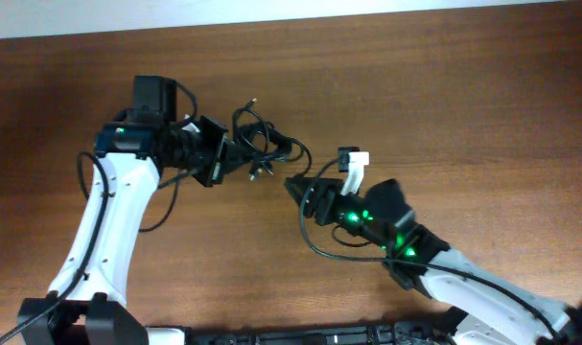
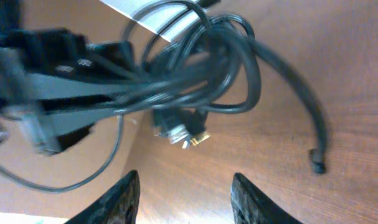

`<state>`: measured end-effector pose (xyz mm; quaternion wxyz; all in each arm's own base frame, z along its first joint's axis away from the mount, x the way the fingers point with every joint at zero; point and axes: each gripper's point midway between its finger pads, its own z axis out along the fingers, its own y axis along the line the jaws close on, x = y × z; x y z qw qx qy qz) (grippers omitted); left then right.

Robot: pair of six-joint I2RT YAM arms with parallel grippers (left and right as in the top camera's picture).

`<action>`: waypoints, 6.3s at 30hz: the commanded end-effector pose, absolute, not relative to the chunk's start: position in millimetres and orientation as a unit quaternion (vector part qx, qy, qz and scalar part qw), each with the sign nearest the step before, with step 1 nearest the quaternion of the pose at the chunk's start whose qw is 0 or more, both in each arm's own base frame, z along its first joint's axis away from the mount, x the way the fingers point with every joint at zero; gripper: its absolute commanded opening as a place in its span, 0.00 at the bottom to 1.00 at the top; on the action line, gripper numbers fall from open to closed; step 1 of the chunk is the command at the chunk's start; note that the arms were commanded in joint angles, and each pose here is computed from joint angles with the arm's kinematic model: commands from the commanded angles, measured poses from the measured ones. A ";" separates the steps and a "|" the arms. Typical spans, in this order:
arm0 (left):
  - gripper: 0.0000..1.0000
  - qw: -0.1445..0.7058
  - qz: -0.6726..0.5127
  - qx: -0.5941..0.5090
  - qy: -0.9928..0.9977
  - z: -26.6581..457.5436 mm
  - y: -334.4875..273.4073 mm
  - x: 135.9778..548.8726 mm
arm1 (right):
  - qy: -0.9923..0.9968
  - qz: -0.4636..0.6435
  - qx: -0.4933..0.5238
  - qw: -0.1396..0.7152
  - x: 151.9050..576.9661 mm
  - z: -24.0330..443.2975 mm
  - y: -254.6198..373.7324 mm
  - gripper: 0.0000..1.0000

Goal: Untangle cables

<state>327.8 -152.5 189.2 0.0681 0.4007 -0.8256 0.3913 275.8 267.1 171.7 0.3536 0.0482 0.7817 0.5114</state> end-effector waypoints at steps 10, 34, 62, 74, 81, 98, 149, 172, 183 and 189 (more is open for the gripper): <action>0.00 0.133 0.415 0.372 -0.820 208.7 -196.0 298.6 | 0.734 0.476 0.272 0.400 326.1 156.1 230.9 0.25; 0.00 -0.265 0.504 -0.316 -0.759 260.3 -202.9 311.6 | 0.759 0.378 -0.118 0.516 268.2 225.4 187.6 0.97; 0.80 -0.249 0.446 -0.224 -0.830 245.0 -216.8 338.0 | 0.758 0.528 0.089 0.371 315.9 184.3 219.7 0.07; 0.00 -0.256 0.424 -0.230 -0.838 237.2 -202.7 341.5 | 0.739 0.559 0.049 0.372 307.6 201.2 229.3 0.41; 0.00 -0.262 0.352 -0.257 -0.861 217.1 -198.4 342.4 | 0.669 0.636 0.004 0.384 291.6 253.1 241.9 0.77; 0.06 -0.176 0.482 -0.421 -0.748 234.1 -261.4 244.1 | 0.694 0.584 0.141 0.397 320.8 225.1 226.8 0.22; 0.00 0.102 0.086 0.214 -0.968 -58.0 -239.4 271.5 | 0.899 0.192 0.110 0.377 315.9 167.8 116.8 0.99; 0.82 -0.316 0.221 -0.252 -0.888 237.4 -180.1 310.1 | 0.748 0.551 -0.158 0.334 326.2 215.3 261.5 0.04; 0.50 -0.194 0.286 0.112 -0.932 204.7 -169.1 305.1 | 0.728 0.566 -0.118 0.368 341.1 238.9 258.9 0.04; 0.00 -0.175 0.303 0.104 -0.931 186.4 -175.7 299.6 | 0.726 0.568 -0.118 0.369 341.3 240.8 259.0 0.04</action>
